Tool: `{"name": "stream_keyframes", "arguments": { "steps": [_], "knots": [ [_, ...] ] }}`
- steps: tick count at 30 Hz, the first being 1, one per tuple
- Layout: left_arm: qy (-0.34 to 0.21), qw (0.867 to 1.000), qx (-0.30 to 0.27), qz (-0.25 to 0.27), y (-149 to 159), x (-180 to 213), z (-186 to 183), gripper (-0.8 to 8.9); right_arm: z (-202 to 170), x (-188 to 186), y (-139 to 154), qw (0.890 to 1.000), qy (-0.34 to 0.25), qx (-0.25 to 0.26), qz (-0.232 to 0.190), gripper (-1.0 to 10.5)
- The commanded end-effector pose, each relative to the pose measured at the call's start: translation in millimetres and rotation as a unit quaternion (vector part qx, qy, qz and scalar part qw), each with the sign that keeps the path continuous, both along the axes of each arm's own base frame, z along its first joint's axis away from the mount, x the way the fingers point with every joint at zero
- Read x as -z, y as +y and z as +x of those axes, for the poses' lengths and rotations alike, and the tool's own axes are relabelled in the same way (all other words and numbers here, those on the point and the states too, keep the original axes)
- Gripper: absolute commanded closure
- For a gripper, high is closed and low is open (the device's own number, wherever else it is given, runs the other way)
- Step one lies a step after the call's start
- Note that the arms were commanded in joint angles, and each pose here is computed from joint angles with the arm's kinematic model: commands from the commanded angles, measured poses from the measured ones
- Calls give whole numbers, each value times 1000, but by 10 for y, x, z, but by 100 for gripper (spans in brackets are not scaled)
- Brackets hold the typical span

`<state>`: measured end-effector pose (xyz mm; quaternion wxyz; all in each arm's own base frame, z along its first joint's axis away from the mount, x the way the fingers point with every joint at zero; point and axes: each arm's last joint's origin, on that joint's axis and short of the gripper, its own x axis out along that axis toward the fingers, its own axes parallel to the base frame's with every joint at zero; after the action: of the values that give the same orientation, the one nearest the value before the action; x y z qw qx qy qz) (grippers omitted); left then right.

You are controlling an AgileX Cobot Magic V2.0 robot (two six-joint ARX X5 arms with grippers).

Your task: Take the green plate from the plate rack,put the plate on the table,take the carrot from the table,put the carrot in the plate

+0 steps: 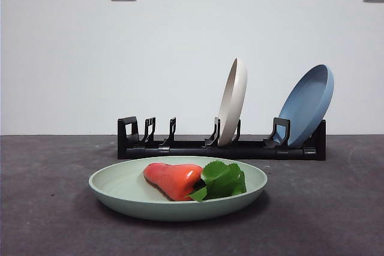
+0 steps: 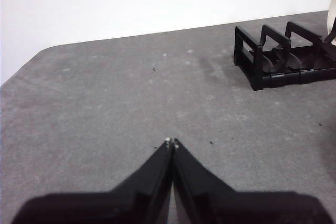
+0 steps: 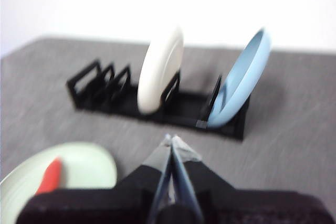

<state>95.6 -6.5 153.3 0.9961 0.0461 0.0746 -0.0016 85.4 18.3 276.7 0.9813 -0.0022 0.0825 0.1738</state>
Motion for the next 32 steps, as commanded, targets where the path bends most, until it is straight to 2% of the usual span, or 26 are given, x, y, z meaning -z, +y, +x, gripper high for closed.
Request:
{"name": "stream_keyframes", "arguments": {
  "steps": [1,5,11,15,23,32],
  "knots": [
    [4,1000,-2,-3,3,41,5,815,27,252,-17,999,-33,14,12,945],
    [4,1000,-2,-3,3,41,5,815,35,556,-32,998,-48,23,14,945],
    [4,1000,-2,-3,3,41,5,815,57,927,-45,998,-17,53,30,945],
    [4,1000,-2,-3,3,41,5,815,68,1080,-43,998,-4,54,35,945],
    [4,1000,-2,-3,3,41,5,815,84,1252,-41,998,17,54,38,945],
    [4,1000,-2,-3,3,41,5,815,83,1269,-41,997,29,56,43,945]
  ]
}}
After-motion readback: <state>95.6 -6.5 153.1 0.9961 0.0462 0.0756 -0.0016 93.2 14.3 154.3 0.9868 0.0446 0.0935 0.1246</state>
